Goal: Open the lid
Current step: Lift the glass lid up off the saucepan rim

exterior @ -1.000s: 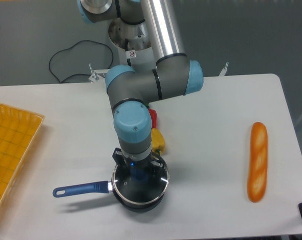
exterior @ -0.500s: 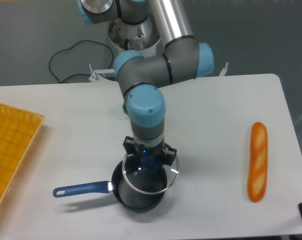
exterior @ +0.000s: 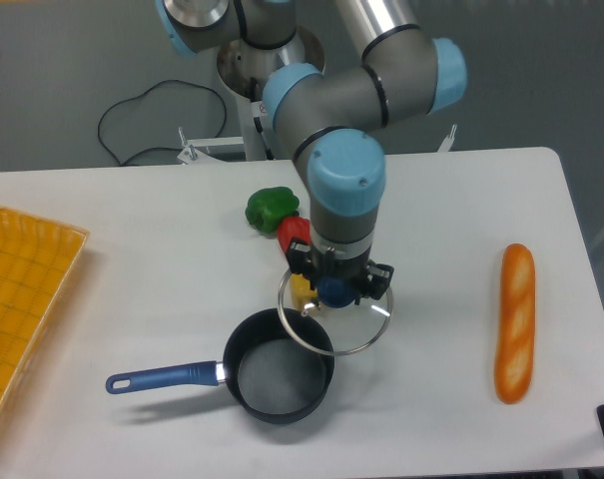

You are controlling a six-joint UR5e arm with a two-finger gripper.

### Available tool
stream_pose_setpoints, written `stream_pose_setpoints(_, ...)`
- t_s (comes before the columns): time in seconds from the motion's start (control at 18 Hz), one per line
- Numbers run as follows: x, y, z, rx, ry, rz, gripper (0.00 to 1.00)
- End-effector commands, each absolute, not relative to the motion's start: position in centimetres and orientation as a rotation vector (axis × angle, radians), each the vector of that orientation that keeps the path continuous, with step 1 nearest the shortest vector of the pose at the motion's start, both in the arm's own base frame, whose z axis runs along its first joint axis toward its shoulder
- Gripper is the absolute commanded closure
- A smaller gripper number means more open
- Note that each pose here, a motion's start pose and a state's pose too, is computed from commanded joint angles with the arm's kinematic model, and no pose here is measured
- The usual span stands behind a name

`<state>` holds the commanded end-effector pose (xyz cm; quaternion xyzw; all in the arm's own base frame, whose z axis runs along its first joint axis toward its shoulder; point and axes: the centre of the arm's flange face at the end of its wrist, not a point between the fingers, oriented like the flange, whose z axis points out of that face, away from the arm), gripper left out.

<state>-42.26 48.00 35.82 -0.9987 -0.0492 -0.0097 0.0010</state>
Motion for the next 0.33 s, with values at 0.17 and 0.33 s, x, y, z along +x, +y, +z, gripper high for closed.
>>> stream_pose_setpoints(0.17,-43.1,46.9,35.4,-3.141,-0.169,-0.044,0.53)
stream_pose_setpoints(0.33,-43.4,46.0,35.7,-3.141,-0.145,-0.039,0.53)
